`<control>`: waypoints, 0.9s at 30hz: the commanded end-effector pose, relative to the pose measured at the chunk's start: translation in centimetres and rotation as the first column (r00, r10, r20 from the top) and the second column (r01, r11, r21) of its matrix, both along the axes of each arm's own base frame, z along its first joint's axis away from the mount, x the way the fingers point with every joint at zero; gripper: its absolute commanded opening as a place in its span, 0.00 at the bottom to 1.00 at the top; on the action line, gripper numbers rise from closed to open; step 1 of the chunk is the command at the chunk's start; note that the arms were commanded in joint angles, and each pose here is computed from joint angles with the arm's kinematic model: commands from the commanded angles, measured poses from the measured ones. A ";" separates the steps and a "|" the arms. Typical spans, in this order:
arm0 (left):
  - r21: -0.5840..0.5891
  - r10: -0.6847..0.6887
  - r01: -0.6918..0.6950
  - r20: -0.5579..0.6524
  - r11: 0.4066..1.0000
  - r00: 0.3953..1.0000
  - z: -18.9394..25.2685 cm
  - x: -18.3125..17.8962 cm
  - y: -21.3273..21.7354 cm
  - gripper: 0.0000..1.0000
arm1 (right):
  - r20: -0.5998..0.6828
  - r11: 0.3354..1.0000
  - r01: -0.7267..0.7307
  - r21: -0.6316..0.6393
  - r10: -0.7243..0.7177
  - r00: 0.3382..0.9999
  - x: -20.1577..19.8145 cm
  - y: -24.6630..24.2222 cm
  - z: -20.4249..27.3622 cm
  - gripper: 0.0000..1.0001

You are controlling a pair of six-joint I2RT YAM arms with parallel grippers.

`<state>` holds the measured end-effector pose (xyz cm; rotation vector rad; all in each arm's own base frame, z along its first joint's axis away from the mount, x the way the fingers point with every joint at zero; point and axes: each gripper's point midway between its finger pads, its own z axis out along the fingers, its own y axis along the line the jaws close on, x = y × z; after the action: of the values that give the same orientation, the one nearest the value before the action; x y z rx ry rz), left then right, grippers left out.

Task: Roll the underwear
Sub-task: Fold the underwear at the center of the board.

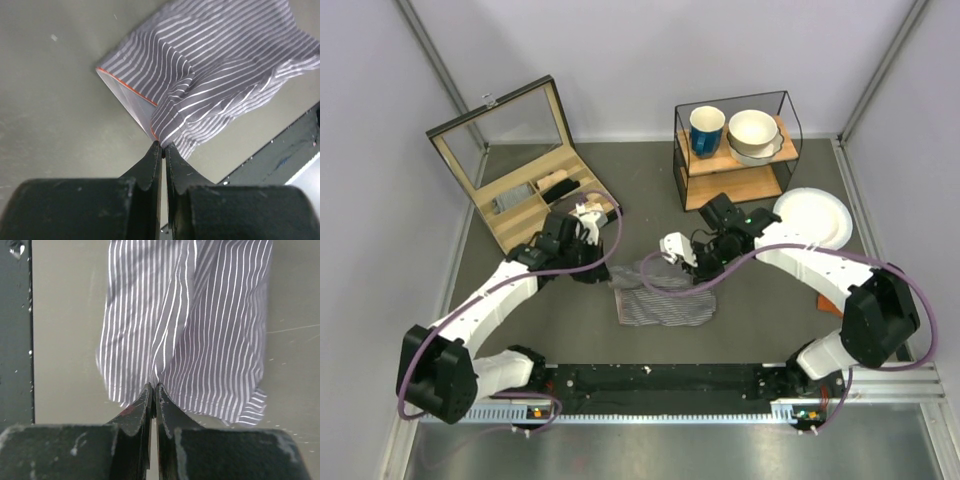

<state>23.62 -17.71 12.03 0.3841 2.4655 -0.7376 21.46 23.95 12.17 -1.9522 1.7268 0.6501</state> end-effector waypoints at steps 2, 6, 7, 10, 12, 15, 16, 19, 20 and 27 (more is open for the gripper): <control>-0.046 -0.052 0.049 -0.071 0.998 0.996 -1.3 -2.7 -1.9 0.00 | 0.014 1.000 0.009 0.027 -0.010 1.000 -1.0 -0.2 0.2 0.00; -0.030 -0.063 0.061 -0.093 0.998 0.994 -2.2 -3.7 -2.3 0.00 | 0.031 1.000 0.017 0.004 -0.017 0.999 -1.5 -1.2 -0.4 0.00; -0.031 -0.066 0.063 -0.097 0.998 0.993 -2.3 -3.9 -2.4 0.00 | 0.030 1.000 0.018 0.000 -0.018 0.999 -1.6 -1.4 -0.6 0.00; -0.017 -0.063 0.062 -0.112 0.998 0.992 -2.9 -4.5 -2.5 0.00 | 0.017 1.000 0.016 -0.014 -0.016 1.000 -2.3 -1.9 -1.3 0.00; -0.006 -0.064 0.064 -0.122 0.998 0.990 -3.3 -4.9 -2.6 0.00 | 0.006 1.000 0.008 -0.017 -0.008 1.000 -2.7 -2.2 -1.8 0.00; 0.014 -0.060 0.062 -0.136 0.998 0.989 -4.0 -5.2 -2.6 0.00 | -0.022 1.000 0.002 -0.029 -0.002 1.000 -3.3 -2.4 -2.6 0.00; 0.019 -0.063 0.066 -0.139 0.998 0.988 -4.2 -5.3 -2.7 0.00 | -0.031 0.999 -0.002 -0.033 0.001 1.000 -3.4 -2.4 -2.9 0.00; 0.037 -0.065 0.071 -0.150 0.997 0.987 -4.7 -5.6 -2.8 0.00 | -0.059 0.999 -0.007 -0.040 0.005 0.998 -3.9 -2.5 -3.4 0.00; 0.039 -0.064 0.071 -0.155 0.997 0.986 -4.8 -5.7 -2.8 0.00 | -0.068 0.999 -0.009 -0.043 0.006 0.998 -4.0 -2.5 -3.6 0.00; 0.080 -0.075 0.092 -0.200 0.993 0.977 -6.2 -7.1 -3.1 0.21 | -0.152 0.995 -0.048 -0.083 0.035 0.988 -5.5 -2.6 -5.7 0.04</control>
<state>16.99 -20.52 6.59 0.4755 2.6705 -0.7537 17.35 20.98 7.70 -1.9983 1.8395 0.6902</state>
